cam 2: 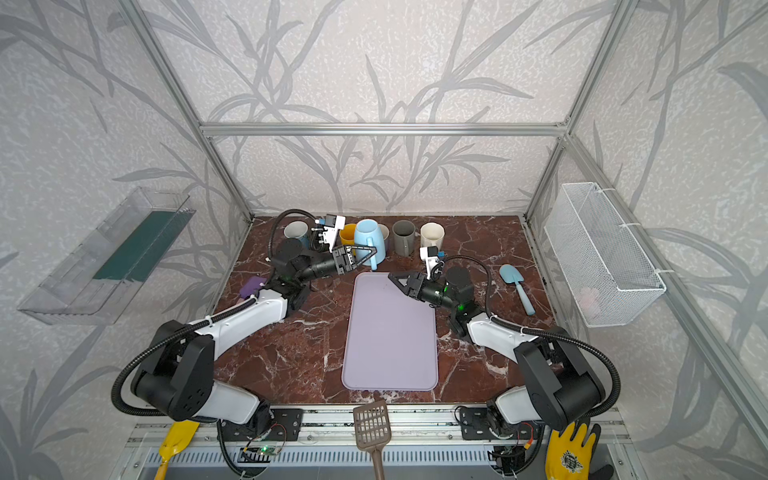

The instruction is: Turn the mug right side up

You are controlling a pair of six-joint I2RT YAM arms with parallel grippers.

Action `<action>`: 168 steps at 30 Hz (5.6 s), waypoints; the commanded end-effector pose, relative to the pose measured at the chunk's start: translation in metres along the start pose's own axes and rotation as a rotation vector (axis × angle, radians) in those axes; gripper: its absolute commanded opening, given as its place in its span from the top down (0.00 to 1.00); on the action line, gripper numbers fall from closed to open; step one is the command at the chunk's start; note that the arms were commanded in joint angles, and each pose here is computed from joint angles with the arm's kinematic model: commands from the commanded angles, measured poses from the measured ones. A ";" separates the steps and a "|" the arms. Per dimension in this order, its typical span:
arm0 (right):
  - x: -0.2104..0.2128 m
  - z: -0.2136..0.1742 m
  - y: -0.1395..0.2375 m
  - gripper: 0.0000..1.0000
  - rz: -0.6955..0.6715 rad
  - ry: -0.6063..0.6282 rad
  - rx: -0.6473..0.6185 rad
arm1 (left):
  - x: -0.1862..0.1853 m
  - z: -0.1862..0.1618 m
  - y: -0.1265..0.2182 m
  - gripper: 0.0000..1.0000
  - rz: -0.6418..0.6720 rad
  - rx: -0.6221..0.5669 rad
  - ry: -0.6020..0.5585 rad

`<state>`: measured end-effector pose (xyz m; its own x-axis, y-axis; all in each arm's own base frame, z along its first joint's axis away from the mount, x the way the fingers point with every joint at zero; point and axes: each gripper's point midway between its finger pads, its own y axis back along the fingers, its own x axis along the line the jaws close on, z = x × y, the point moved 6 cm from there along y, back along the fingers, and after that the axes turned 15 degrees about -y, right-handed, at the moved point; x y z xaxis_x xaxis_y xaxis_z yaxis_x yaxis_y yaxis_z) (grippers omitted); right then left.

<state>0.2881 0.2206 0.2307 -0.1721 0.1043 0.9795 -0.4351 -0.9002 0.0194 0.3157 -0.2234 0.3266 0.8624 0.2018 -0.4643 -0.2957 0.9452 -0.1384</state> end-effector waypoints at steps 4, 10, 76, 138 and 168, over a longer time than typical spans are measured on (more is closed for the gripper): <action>0.072 0.017 -0.009 0.56 0.243 0.075 0.001 | -0.047 0.083 0.001 1.00 -0.189 -0.213 -0.256; 0.111 0.030 -0.013 0.56 0.385 0.083 -0.018 | -0.050 0.120 0.007 1.00 -0.278 -0.323 -0.277; 0.198 0.013 -0.105 0.68 0.651 -0.369 0.377 | -0.116 0.127 0.034 1.00 -0.368 -0.278 -0.557; 0.130 0.025 -0.089 1.00 0.422 -0.138 0.124 | -0.015 0.087 0.027 0.71 -0.111 -0.083 -0.298; 0.141 -0.014 -0.060 1.00 0.205 0.355 0.051 | 0.019 0.053 0.030 0.96 0.201 0.035 -0.108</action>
<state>0.3146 0.2883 0.3252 -0.4016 0.1584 0.9020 -0.4542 -0.8897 -0.0460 0.3365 -0.1830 0.3416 0.8066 0.3546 -0.4730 -0.3793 0.9241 0.0459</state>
